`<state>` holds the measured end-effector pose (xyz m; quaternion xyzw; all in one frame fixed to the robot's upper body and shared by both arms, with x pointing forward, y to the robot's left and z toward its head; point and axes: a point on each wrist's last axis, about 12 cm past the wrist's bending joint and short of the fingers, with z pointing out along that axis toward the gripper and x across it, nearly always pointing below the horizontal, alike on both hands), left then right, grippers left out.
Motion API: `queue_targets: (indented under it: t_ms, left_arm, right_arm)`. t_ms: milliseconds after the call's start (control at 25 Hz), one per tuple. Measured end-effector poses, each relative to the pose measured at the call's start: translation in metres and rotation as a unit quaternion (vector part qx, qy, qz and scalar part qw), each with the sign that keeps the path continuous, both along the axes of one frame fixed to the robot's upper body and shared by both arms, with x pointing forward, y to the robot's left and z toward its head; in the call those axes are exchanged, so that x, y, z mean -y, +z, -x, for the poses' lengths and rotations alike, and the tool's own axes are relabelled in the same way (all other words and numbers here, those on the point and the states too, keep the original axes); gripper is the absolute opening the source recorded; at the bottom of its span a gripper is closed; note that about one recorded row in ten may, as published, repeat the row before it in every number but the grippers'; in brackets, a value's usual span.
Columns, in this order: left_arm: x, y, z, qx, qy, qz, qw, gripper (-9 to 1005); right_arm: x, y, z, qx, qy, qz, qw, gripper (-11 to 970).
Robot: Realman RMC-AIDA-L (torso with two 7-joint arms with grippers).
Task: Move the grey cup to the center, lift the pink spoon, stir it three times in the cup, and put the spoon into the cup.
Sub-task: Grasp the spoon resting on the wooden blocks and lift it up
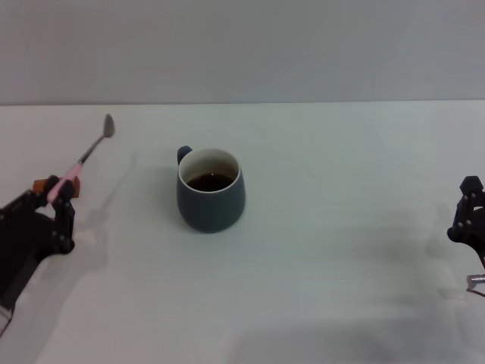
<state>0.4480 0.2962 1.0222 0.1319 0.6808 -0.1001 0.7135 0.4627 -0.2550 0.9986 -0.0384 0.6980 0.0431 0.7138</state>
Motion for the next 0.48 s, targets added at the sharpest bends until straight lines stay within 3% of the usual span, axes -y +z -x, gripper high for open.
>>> queue_targets:
  t_ms: [80, 120, 160, 200, 240, 320, 360, 480]
  left_arm:
    - [0.002, 0.007, -0.004, -0.006, -0.003, -0.003, 1.000, 144]
    - [0.006, 0.023, -0.012, -0.010, -0.010, -0.020, 1.000, 144]
    - [0.006, 0.023, -0.012, -0.010, -0.010, -0.020, 1.000, 144]
    - [0.007, 0.043, -0.019, 0.001, -0.015, -0.036, 0.999, 144]
    - [0.007, 0.043, -0.019, 0.001, -0.015, -0.036, 0.999, 144]
    - [0.008, 0.068, -0.028, -0.006, -0.018, -0.050, 0.999, 144]
    - [0.008, 0.068, -0.028, -0.006, -0.018, -0.050, 0.999, 144]
    - [0.015, 0.089, -0.036, -0.020, -0.024, -0.073, 0.997, 143]
  right_arm:
    - [0.002, 0.000, 0.002, 0.000, -0.004, 0.000, 1.000, -1]
    - [0.004, -0.001, 0.004, 0.000, -0.008, 0.000, 1.000, -1]
    - [0.004, -0.001, 0.004, 0.000, -0.008, 0.000, 1.000, -1]
    - [0.005, -0.001, 0.006, 0.000, -0.012, 0.001, 1.000, -1]
    - [0.005, -0.001, 0.006, 0.000, -0.012, 0.001, 1.000, -1]
    - [0.007, -0.002, 0.007, -0.002, -0.015, 0.001, 1.000, -1]
    - [0.007, -0.002, 0.007, -0.002, -0.015, 0.001, 1.000, -1]
    - [0.009, -0.003, 0.008, -0.004, -0.018, 0.004, 1.000, -1]
